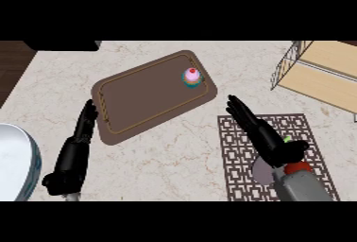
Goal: Pick the bell pepper from the placemat and place it in the tiered shelf
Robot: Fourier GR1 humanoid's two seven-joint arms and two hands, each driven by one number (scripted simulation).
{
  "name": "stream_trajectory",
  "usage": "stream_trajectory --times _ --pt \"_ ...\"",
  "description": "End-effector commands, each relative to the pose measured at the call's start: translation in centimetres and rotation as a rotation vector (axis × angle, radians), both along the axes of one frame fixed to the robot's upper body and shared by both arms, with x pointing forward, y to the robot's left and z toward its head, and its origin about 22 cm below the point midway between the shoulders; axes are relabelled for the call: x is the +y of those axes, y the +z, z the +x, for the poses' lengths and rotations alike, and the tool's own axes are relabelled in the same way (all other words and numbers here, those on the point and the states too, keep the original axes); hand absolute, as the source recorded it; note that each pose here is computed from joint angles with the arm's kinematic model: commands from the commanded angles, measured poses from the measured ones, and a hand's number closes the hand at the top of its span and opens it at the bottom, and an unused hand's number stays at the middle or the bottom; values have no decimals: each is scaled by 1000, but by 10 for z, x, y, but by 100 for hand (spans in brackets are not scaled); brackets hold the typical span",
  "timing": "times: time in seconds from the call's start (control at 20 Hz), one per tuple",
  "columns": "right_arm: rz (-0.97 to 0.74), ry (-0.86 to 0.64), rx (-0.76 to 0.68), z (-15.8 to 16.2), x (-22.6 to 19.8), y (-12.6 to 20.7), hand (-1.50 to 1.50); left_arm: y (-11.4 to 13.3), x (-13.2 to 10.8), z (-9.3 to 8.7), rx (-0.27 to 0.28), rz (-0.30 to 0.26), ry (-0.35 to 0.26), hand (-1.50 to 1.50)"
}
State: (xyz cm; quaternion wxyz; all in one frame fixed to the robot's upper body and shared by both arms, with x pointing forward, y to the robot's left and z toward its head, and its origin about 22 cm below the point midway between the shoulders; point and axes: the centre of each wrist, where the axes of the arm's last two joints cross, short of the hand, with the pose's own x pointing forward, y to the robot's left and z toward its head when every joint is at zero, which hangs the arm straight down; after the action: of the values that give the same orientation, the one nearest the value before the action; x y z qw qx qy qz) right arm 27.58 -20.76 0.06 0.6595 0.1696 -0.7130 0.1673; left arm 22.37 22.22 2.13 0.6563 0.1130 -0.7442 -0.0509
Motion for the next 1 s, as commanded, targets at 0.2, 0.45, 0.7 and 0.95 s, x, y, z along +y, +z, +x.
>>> stream_trajectory --times 0.2,0.45,0.7,0.95 --pt "-332 -690 -192 -18 -152 41 150 -44 44 -25 358 -105 235 0" --pt "-526 -1180 146 -87 -243 11 150 -55 53 -37 504 -230 240 0" --pt "-547 -1113 75 -156 -238 14 -150 -36 83 -19 550 -248 156 0" --pt "-524 -917 111 -184 -216 49 -150 -39 83 1 565 -245 142 0"
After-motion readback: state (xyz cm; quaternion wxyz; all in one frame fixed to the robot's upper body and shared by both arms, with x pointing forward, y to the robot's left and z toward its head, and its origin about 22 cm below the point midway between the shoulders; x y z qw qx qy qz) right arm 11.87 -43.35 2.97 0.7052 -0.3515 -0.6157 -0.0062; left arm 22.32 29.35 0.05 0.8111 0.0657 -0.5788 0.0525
